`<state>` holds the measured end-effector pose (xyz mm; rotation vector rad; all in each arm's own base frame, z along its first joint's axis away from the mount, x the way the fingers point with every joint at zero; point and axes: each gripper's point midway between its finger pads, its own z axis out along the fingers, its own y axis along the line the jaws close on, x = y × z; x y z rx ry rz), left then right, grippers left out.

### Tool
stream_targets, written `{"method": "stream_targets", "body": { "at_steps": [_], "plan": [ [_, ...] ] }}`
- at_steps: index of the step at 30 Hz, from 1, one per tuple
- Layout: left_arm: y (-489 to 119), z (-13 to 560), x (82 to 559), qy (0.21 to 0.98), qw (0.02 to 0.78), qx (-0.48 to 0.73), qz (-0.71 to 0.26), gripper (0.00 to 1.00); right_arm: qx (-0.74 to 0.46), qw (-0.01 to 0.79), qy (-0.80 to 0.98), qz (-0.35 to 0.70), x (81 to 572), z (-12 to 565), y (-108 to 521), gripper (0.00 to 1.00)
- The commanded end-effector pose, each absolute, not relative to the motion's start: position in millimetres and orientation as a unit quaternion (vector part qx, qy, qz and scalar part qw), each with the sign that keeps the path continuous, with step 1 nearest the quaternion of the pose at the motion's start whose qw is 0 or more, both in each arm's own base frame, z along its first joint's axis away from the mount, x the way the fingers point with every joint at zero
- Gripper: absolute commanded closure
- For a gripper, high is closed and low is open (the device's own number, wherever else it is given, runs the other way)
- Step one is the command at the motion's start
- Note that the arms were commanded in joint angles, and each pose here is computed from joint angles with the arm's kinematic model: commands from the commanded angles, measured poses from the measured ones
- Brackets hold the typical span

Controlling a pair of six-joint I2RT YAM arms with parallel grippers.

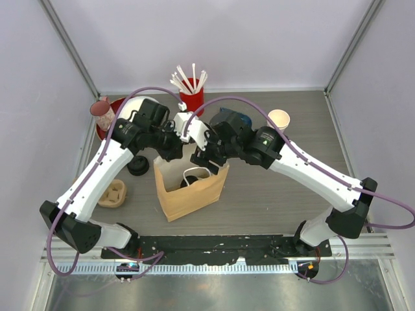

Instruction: Pack the takeout coffee

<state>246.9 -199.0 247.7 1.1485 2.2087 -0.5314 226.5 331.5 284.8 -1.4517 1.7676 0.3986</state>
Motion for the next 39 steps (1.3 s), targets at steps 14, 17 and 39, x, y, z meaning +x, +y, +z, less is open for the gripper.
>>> {"method": "stream_targets", "body": {
  "at_steps": [14,17,39],
  "plan": [
    [-190,248,243,0.832,0.291,0.436,-0.180,1.00,-0.486,0.542,0.642,0.241,216,395,331,0.26],
    [-187,247,243,0.838,0.290,0.428,-0.172,1.00,-0.466,0.561,0.637,0.251,215,410,327,0.26],
    [-189,269,240,0.854,0.311,0.373,-0.188,1.00,-0.400,0.493,0.725,0.269,220,351,337,0.43]
  ]
}}
